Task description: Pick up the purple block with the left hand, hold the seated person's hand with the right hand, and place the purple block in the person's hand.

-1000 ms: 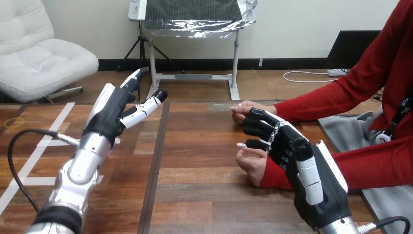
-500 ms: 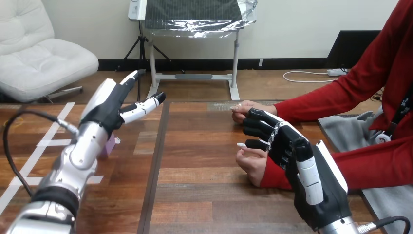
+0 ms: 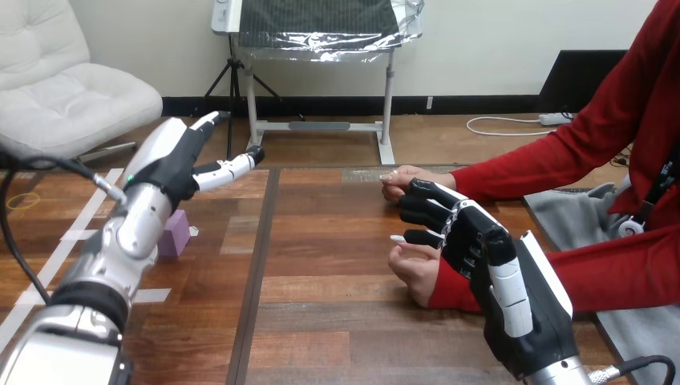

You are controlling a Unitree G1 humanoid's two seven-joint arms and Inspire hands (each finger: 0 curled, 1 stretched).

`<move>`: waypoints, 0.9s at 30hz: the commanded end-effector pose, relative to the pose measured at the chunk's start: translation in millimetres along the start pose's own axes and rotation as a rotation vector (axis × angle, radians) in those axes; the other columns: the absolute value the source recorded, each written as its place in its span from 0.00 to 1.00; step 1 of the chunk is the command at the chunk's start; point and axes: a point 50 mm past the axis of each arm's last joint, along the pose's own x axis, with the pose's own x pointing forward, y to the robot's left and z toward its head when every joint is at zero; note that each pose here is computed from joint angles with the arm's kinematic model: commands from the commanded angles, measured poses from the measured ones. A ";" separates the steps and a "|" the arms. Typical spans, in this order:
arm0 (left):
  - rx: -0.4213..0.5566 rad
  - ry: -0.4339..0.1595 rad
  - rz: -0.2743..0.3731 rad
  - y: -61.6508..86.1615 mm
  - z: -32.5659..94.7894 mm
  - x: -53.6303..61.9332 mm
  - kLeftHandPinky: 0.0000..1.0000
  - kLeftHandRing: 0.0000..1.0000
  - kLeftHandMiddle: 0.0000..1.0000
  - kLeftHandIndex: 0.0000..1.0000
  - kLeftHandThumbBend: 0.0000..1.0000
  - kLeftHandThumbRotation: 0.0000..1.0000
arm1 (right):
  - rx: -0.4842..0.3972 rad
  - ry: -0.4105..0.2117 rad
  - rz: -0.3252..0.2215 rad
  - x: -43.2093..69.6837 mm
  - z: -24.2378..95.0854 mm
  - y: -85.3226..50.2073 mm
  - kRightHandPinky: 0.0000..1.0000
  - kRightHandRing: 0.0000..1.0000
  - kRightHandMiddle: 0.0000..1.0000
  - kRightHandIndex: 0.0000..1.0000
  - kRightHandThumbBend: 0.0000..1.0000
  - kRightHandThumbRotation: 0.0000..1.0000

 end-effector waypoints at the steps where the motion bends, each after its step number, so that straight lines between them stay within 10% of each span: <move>1: 0.073 -0.043 0.107 40.7 26.6 12.4 1.00 0.96 0.95 0.92 0.52 0.69 | -0.022 -0.102 0.008 15.6 15.1 -4.3 0.78 0.82 0.82 0.81 0.82 1.00; 27: 0.293 0.075 0.075 45.0 13.8 11.9 1.00 0.97 0.96 0.92 0.56 0.83 | -0.028 -0.106 0.009 15.1 16.8 -4.3 0.77 0.82 0.81 0.81 0.82 1.00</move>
